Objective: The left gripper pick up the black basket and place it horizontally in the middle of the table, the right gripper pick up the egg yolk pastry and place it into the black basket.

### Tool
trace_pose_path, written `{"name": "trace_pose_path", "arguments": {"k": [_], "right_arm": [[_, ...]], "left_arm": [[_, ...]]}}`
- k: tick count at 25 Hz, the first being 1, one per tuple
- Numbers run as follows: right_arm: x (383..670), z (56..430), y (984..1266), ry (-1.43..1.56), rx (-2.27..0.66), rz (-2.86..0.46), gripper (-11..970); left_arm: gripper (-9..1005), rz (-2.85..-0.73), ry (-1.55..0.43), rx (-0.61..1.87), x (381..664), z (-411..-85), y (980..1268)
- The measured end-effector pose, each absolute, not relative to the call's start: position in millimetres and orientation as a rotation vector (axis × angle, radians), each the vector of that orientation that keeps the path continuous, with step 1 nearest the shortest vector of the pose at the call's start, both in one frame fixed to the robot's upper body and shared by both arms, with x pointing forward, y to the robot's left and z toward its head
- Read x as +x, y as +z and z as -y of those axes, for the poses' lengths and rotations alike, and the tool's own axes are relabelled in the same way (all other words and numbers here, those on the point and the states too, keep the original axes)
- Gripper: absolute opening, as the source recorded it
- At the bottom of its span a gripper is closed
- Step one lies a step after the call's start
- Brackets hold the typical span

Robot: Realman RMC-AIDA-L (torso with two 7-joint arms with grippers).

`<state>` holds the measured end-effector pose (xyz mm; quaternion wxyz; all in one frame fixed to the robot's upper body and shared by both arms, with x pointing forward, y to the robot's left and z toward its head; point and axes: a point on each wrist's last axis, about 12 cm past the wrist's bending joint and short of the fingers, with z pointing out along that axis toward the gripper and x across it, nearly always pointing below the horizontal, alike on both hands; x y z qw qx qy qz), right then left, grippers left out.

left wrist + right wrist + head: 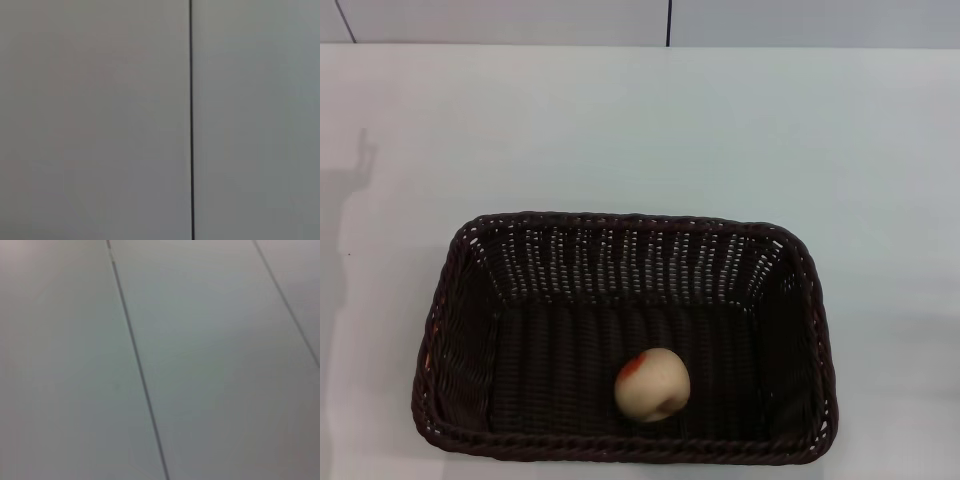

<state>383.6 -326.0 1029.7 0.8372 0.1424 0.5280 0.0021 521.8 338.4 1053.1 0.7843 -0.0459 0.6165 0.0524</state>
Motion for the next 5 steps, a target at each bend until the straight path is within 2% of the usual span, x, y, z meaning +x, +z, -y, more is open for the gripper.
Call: {"name": "trace_pose_path", "arguments": {"k": [5], "right_arm": [[379.2,328.6,1028.4,-0.013,0.306,-1.124,816]], "left_arm": [[781,-1.339,0.124,-0.101,519.1,-340.5,1050.6]]}}
